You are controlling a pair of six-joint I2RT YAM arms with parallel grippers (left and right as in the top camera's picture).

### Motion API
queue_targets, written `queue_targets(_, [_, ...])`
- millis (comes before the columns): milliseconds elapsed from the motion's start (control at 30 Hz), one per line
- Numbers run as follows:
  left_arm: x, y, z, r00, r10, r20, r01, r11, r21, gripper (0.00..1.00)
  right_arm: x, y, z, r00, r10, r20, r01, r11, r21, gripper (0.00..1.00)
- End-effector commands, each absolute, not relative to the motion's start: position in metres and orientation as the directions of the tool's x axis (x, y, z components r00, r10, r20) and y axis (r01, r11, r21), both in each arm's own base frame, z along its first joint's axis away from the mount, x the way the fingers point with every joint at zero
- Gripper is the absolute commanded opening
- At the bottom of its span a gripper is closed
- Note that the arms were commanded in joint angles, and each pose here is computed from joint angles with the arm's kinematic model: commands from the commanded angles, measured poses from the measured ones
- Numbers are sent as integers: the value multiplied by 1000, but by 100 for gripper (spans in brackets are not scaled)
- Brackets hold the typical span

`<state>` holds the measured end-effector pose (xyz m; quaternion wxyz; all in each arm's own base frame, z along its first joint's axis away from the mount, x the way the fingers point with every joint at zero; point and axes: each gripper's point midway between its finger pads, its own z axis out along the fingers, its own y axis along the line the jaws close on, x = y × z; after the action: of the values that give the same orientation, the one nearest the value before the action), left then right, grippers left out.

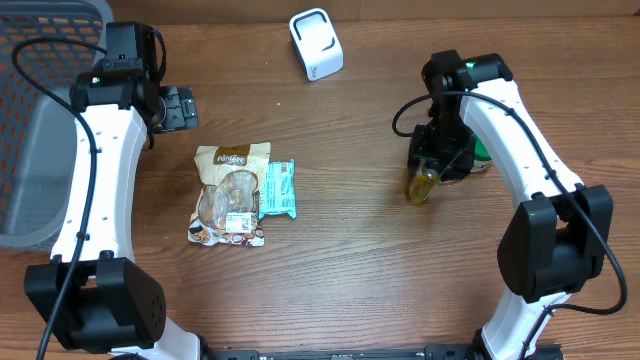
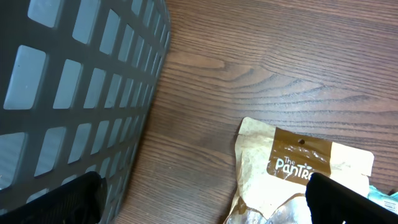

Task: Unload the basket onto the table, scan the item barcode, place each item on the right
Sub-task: 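Open the right gripper and lift away from the bottle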

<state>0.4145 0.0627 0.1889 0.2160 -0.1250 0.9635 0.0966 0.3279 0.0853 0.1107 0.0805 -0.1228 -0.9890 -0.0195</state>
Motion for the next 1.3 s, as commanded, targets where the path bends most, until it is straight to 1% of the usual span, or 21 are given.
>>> queue_targets(0, [417, 67, 201, -862, -193, -468, -283, 950, 130, 100, 330, 81, 117, -942, 310, 127, 312, 950, -2, 42])
queue_targets(33, [417, 67, 201, -862, -192, -468, -283, 950, 130, 100, 330, 77, 117, -944, 310, 115, 309, 951, -24, 36])
queue_targets(100, [417, 67, 201, -862, -192, -468, -283, 950, 130, 100, 332, 68, 117, -947, 309, 90, 304, 950, -69, 29])
queue_targets(233, [417, 67, 201, -862, -192, -468, -283, 950, 130, 100, 337, 53, 118, -961, 271, 47, 262, 955, -142, 28])
queue_targets(367, [417, 67, 201, -862, -192, -468, -283, 950, 130, 100, 337, 51, 118, -969, 242, 46, 233, 961, -148, 31])
queue_targets(400, [417, 67, 201, -862, -192, -468, -283, 950, 130, 100, 337, 51, 118, -969, 242, 46, 233, 961, -148, 34])
queue_targets(433, [417, 67, 201, -862, -193, -468, -283, 950, 130, 100, 337, 51, 118, -969, 242, 46, 233, 961, -149, 48])
queue_targets(467, [417, 67, 201, -862, -192, -468, -283, 950, 130, 99, 337, 51, 118, -969, 242, 47, 232, 961, -149, 61])
queue_targets(500, [417, 67, 201, -862, -192, -468, -283, 950, 130, 99, 337, 51, 118, -969, 242, 46, 233, 961, -149, 65])
queue_targets(567, [417, 67, 201, -862, -192, -468, -283, 950, 130, 100, 338, 51, 118, -969, 242, 41, 234, 961, -147, 80])
queue_targets(600, [417, 67, 201, -862, -192, -468, -283, 950, 130, 100, 340, 51, 118, -970, 242, 36, 234, 961, -144, 84])
queue_targets(700, [417, 67, 201, -862, -192, -468, -283, 950, 130, 100, 351, 53, 117, -970, 241, -7, 240, 962, -130, 88])
queue_targets(767, [417, 67, 201, -862, -192, -468, -283, 950, 130, 99, 365, 48, 118, -968, 239, -73, 247, 957, -149, 93])
queue_targets(800, [417, 67, 201, -862, -192, -468, -283, 950, 130, 100, 368, 46, 118, -967, 238, -92, 250, 956, -156, 94])
queue_targets(900, [417, 67, 201, -862, -192, -468, -283, 950, 130, 99, 395, 38, 123, -948, 234, -218, 274, 945, -178, 98])
queue_targets(967, [417, 67, 201, -862, -193, -468, -283, 950, 130, 99, 416, 41, 127, -924, 238, -299, 290, 946, -143, 100])
queue_targets(1000, [417, 67, 201, -862, -192, -468, -283, 950, 130, 100, 422, 45, 127, -918, 241, -316, 290, 950, -118, 100])
queue_targets(1067, [417, 67, 201, -862, -192, -468, -283, 950, 130, 100, 428, 61, 126, -918, 250, -309, 270, 962, -25, 100])
queue_targets(1100, [417, 67, 201, -862, -192, -468, -283, 950, 130, 100, 429, 83, 125, -928, 253, -274, 237, 967, 91, 100])
queue_targets(1200, [417, 67, 201, -862, -192, -468, -283, 950, 130, 99, 425, 129, 125, -954, 225, -199, 162, 943, 290, 100])
queue_targets(1267, [417, 67, 201, -862, -192, -468, -283, 950, 130, 99, 421, 148, 124, -963, 199, -183, 127, 931, 343, 100])
